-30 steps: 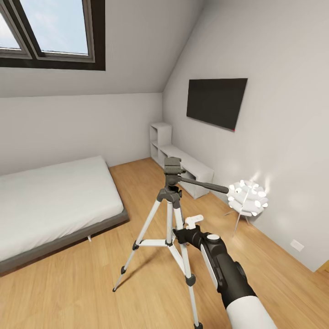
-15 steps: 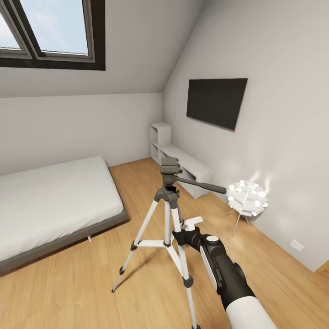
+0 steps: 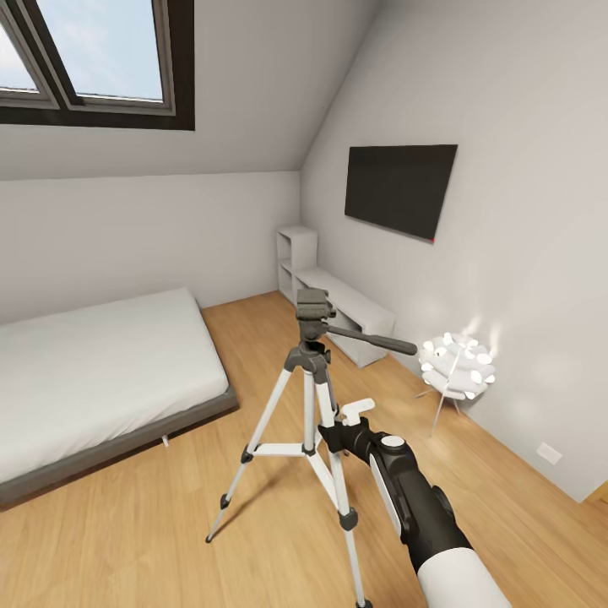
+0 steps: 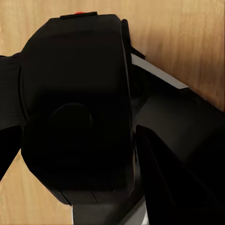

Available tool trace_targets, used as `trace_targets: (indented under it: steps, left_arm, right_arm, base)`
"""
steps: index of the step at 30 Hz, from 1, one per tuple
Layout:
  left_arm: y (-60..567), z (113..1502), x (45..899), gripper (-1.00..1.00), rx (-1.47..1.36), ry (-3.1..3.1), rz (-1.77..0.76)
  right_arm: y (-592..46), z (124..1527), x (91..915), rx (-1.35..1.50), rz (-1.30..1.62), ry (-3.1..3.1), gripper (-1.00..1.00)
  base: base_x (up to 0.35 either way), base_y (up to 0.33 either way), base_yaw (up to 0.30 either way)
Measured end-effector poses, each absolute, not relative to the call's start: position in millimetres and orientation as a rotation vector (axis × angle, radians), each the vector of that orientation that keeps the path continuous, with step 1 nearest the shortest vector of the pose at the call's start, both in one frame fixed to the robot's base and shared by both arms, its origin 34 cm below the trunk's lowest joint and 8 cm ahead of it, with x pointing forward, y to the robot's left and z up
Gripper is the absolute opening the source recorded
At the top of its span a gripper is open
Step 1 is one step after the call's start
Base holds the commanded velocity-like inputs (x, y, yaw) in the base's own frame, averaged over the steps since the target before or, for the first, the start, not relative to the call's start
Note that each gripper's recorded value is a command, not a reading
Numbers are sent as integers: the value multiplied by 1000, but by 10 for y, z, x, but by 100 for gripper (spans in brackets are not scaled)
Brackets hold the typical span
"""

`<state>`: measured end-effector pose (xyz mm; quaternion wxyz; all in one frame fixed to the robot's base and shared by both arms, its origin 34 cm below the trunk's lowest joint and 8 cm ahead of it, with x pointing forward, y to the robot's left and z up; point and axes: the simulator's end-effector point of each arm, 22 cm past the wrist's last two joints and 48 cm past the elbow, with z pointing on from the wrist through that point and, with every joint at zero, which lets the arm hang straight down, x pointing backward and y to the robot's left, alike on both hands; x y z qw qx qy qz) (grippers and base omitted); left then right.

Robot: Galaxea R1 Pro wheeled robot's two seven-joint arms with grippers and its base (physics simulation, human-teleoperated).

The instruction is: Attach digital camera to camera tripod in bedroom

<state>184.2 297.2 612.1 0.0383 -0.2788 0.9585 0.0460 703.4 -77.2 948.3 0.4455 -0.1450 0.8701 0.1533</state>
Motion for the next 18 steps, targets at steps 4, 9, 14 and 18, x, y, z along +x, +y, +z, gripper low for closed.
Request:
trace_targets:
  steps: [4,9,14,18]
  left_arm:
    - [3129,6140,2074,-100,-834,2904,134]
    - [3368,6302,3027,-100,-730,2838,21]
    - [3386,6741,4143,-100,-590,2804,-148]
    - [3238,7311,5000,-100,-448,2764,-268]
  right_arm:
    - [-769,9486,7033,-361,380,2154,-100]
    - [-765,9489,7033,-362,379,2154,-100]
    - [-762,9487,7031,-368,375,2154,-100]
    - [-754,9490,7030,-370,376,2153,-100]
  base:
    - [0,0,0]
    - [0,0,0]
    - [0,0,0]
    - [0,0,0]
